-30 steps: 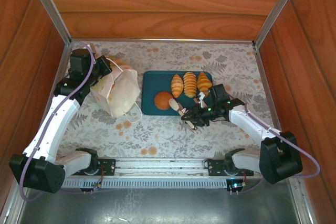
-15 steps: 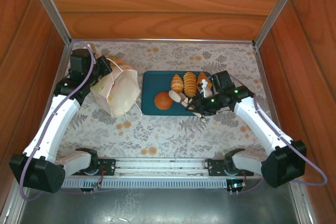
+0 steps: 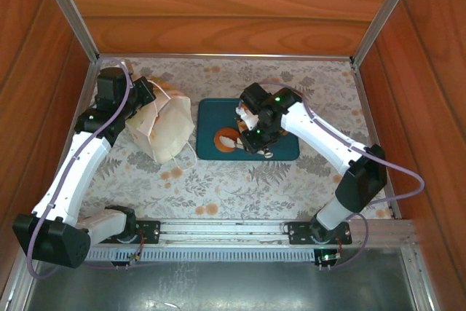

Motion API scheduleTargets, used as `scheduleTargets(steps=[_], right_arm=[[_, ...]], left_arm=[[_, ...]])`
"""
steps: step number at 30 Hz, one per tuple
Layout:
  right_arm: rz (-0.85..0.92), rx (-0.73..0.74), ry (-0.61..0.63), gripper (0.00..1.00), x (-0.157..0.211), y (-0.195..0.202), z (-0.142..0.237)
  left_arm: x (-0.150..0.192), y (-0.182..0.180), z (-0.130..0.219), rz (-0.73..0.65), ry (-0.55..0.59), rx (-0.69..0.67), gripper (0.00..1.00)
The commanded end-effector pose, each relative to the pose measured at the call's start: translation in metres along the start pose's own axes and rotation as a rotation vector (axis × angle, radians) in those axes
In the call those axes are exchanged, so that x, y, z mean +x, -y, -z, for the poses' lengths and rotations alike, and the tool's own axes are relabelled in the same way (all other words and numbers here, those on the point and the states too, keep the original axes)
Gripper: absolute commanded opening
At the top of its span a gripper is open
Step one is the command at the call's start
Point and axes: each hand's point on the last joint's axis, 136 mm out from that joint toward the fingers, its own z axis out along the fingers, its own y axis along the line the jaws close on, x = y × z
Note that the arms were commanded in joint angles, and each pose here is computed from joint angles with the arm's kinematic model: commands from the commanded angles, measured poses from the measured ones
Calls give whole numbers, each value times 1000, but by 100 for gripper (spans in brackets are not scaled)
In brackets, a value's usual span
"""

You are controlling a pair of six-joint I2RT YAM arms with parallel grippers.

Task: Take the fake bread out of the paper bag

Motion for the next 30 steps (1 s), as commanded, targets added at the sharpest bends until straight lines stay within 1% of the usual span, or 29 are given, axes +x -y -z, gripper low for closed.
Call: scheduleTargets(steps=[1, 4, 11, 14, 17, 23, 30], right_arm=[[71, 58, -7, 50, -3, 2, 9], [70, 72, -30, 50, -11, 3, 1], [65, 43, -90, 51, -19, -3, -15], [49, 67, -100, 47, -20, -1, -16], [61, 21, -76, 45, -20, -9, -16], [38, 32, -111, 37, -12, -7, -14], [0, 11, -79, 33, -7, -12, -1]], left_arm=[[-1, 5, 5, -15, 18, 26, 0], [-1, 5, 5, -14, 20, 27, 0], [0, 4, 5, -14, 19, 26, 0], [0, 4, 6, -15, 20, 27, 0], [0, 3, 7, -17, 26, 23, 0], [0, 2, 8, -15, 31, 20, 0], [-1, 2, 9, -16, 33, 22, 0]])
